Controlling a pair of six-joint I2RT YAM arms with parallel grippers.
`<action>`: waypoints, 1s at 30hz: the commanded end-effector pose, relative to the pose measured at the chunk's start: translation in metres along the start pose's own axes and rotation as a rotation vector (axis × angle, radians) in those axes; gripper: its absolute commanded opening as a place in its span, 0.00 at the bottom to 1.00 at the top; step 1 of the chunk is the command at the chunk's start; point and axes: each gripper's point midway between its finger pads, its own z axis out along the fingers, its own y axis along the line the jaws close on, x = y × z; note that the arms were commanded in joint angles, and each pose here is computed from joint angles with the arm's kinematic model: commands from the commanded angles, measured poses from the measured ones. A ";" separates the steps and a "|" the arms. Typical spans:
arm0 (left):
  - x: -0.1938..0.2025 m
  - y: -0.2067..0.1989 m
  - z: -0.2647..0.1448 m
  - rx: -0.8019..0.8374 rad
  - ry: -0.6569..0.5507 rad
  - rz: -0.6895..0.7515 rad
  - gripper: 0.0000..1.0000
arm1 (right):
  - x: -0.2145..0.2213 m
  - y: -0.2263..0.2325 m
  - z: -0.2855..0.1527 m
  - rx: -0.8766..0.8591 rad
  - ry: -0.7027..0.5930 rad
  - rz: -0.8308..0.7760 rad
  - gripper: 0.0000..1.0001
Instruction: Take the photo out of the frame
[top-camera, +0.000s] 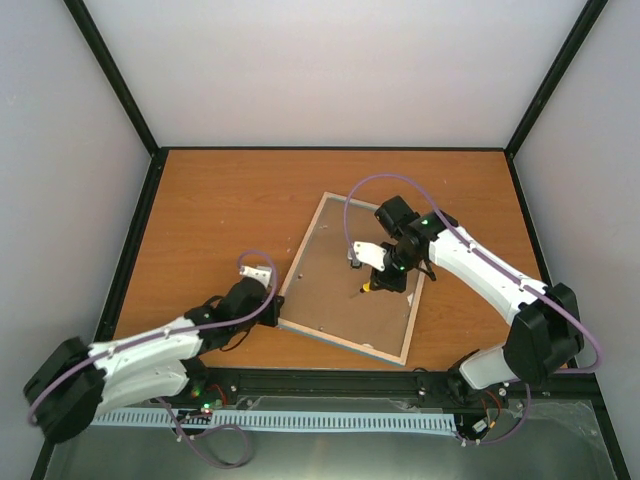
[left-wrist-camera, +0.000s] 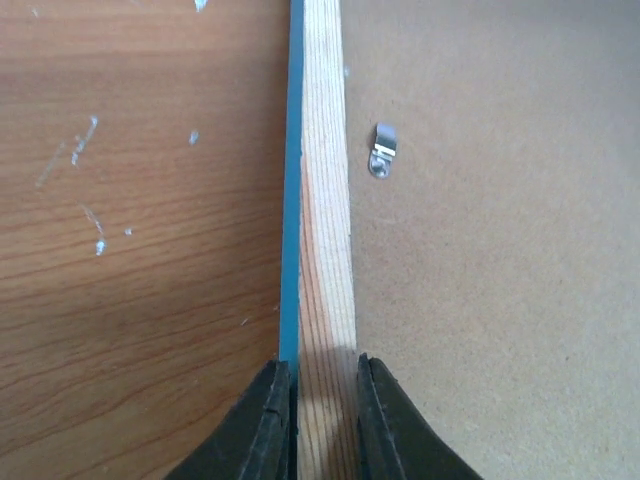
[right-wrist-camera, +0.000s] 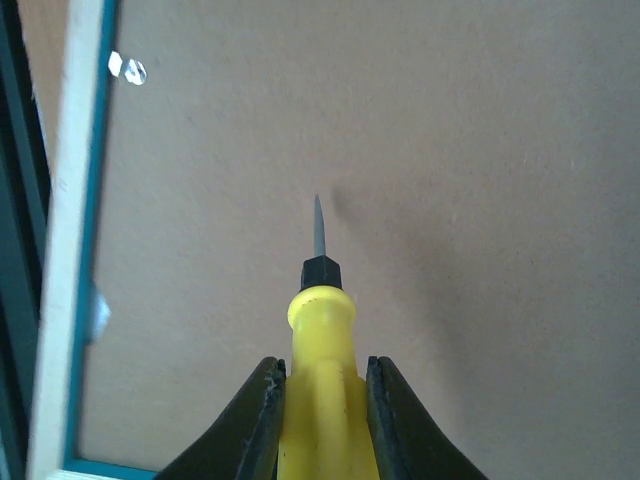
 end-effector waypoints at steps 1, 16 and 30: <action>-0.044 -0.023 -0.029 0.152 -0.242 -0.051 0.01 | 0.012 0.015 -0.001 -0.067 0.066 -0.018 0.03; -0.030 -0.023 0.019 0.030 -0.041 -0.029 0.01 | -0.017 0.063 0.020 -0.221 0.045 -0.081 0.03; -0.025 -0.017 0.029 0.020 0.004 -0.044 0.01 | -0.016 0.068 0.043 -0.239 0.090 -0.104 0.03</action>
